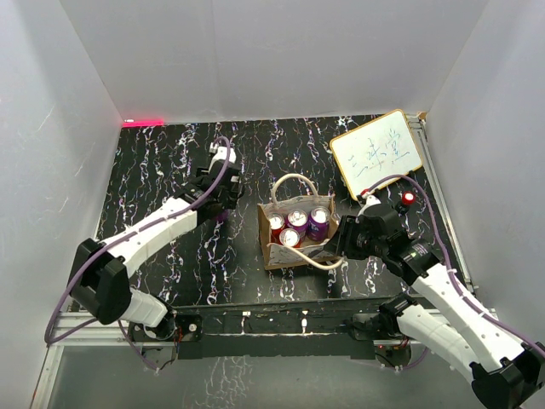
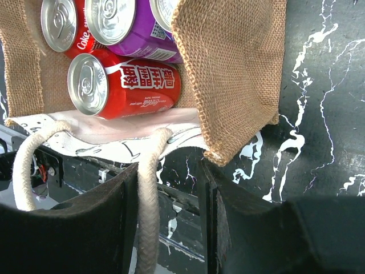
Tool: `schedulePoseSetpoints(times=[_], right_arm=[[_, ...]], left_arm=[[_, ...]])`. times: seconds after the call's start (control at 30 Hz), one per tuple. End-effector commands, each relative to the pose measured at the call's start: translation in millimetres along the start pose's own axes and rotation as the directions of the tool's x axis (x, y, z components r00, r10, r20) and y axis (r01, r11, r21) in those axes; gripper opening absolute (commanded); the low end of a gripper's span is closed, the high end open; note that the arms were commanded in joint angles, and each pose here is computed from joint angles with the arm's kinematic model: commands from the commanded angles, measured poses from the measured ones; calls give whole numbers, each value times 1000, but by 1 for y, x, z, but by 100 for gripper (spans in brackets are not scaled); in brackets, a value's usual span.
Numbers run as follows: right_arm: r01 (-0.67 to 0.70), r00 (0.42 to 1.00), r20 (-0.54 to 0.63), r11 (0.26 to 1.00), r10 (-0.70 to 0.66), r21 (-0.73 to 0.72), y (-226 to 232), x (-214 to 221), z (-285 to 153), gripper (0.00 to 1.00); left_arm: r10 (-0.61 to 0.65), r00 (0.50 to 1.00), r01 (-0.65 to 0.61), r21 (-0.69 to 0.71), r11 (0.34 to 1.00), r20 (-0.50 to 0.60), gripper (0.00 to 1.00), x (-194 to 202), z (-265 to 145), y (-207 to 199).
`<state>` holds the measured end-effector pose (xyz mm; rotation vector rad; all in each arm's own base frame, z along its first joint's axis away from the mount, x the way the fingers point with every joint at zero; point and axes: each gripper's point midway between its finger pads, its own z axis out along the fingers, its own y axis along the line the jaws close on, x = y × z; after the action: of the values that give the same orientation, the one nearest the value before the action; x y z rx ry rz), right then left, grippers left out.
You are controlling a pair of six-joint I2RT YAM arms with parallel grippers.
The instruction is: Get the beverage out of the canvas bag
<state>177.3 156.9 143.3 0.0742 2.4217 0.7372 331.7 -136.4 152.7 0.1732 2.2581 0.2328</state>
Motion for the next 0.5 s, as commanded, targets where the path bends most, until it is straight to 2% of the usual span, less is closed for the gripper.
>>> schedulePoseSetpoints(times=[0.0, 0.47], right_arm=[[9, 998, 60, 1000, -8, -19, 6, -12, -5, 44], [10, 998, 66, 1000, -8, -29, 8, -14, -5, 45]], left_arm=[[-60, 994, 58, 22, 998, 96, 0, -32, 5, -4], [-65, 997, 63, 50, 997, 32, 0, -6, 24, -15]])
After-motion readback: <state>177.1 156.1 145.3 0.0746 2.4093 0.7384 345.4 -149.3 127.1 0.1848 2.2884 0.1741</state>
